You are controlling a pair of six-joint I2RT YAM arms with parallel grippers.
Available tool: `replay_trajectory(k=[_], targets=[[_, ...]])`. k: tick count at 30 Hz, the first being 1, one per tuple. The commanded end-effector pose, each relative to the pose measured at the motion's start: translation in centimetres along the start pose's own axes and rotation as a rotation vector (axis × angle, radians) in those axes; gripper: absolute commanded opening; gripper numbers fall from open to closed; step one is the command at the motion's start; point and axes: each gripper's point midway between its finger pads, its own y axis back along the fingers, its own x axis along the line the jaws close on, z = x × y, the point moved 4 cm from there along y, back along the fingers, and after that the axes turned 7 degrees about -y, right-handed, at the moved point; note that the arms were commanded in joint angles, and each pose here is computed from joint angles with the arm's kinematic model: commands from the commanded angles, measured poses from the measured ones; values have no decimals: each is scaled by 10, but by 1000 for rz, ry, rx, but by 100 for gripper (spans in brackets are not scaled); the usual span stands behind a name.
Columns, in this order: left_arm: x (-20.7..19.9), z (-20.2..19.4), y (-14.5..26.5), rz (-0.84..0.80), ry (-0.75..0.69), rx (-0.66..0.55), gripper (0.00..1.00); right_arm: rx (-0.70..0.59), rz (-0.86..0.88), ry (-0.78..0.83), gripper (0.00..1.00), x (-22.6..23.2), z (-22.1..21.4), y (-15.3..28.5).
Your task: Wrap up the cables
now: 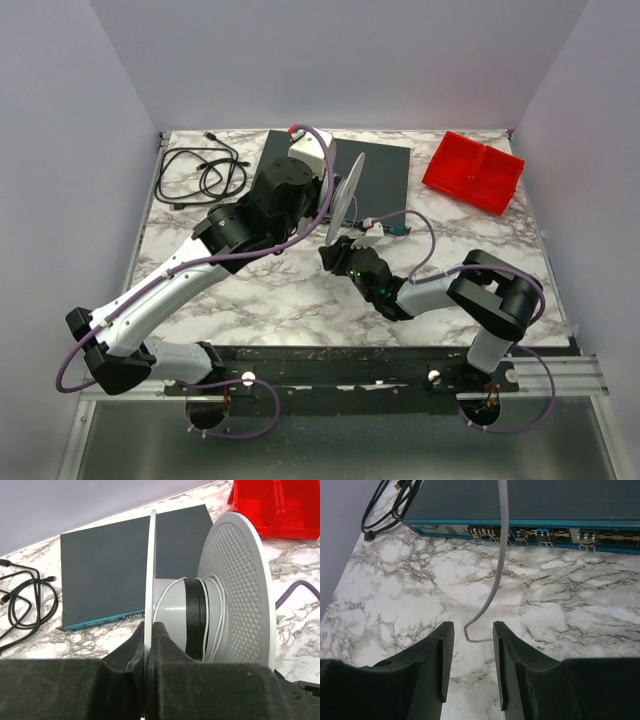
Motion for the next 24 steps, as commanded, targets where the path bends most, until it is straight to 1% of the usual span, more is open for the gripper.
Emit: replay_trajectory(k=[1,5,12,16,17,20,22,24], targets=[[11,29,14,25,52,-90,0,-17,-55,75,43,-5,-3,-11],[11,31,16,23,56,-93,0,-10,-51,88,43,-3,-7,-15],[13,31,17,31,58,-91,0,-11,-46,103,39,4,-14,-17],[13,32,16,38,59,-93,0,-19,-50,104,31,5,-13,-14],[14,33,17,39,60,-96,0,-19,-49,103,26,5,-12,-13],[14,33,15,46,62,-97,0,-16,-51,101,20,5,-11,-9],[15,34,14,57,63,-96,0,-7,-51,98,11,6,-11,-7],[18,34,11,87,60,-92,0,11,-46,96,1,10,-12,-2]])
